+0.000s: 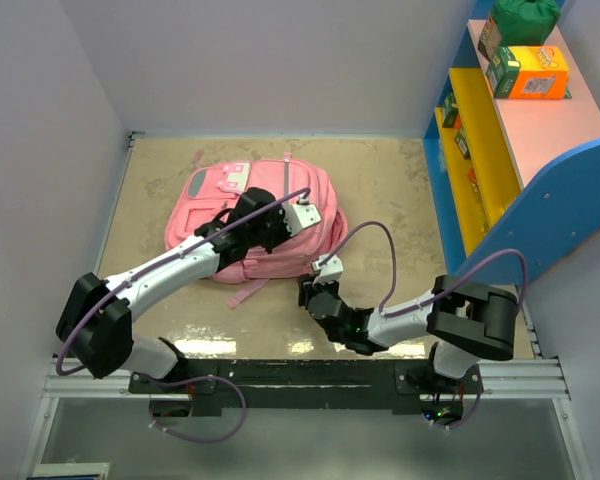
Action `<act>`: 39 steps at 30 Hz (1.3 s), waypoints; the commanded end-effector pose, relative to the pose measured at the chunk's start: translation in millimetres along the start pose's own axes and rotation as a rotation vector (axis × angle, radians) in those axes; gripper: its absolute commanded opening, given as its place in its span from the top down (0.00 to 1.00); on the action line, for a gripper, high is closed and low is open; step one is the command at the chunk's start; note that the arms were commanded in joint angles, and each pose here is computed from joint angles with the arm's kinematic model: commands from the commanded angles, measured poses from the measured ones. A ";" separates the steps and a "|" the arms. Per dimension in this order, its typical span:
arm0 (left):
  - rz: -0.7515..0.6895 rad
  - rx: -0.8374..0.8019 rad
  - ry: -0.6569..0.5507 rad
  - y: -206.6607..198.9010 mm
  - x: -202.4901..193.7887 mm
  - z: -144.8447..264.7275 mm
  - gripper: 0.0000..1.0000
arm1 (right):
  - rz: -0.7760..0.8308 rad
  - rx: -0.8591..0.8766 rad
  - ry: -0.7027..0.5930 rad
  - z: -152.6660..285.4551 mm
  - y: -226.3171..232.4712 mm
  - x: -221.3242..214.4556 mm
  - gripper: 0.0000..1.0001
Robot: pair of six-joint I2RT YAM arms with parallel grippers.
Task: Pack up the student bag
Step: Zip the student bag at the center of the board.
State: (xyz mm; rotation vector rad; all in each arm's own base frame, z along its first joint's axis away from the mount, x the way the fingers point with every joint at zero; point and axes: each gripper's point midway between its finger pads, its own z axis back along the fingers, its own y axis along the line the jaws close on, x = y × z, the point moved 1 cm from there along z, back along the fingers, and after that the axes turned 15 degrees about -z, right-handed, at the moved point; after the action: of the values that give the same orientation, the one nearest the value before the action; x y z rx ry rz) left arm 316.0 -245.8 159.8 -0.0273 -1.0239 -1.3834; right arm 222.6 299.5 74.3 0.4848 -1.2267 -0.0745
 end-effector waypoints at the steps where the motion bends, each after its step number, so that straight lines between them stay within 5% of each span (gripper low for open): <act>1: 0.035 0.061 -0.015 20.2 7.4 11.1 1.00 | -0.012 -0.015 -0.057 -9.8 12.2 9.7 0.48; 12: 0.026 0.056 -0.016 15.3 2.5 20.4 1.00 | -0.001 -0.064 -0.058 -32.6 4.2 8.5 0.55; 18: 0.026 0.048 -0.018 13.3 -0.2 20.5 1.00 | 0.007 -0.066 -0.050 -33.3 -7.8 12.6 0.76; 22: 0.026 0.039 -0.024 11.8 0.8 19.9 1.00 | 0.034 -0.043 -0.038 -31.8 -5.8 13.6 0.99; 39: 0.009 0.027 0.005 2.6 -12.2 17.7 1.00 | 0.009 -0.078 -0.070 -14.7 -27.7 32.0 1.00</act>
State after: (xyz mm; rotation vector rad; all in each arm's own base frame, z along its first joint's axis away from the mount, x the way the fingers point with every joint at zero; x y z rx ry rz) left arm 307.6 -240.8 162.1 -0.0593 -1.0291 -1.3854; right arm 245.8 287.6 72.0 0.4301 -1.2336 -0.0574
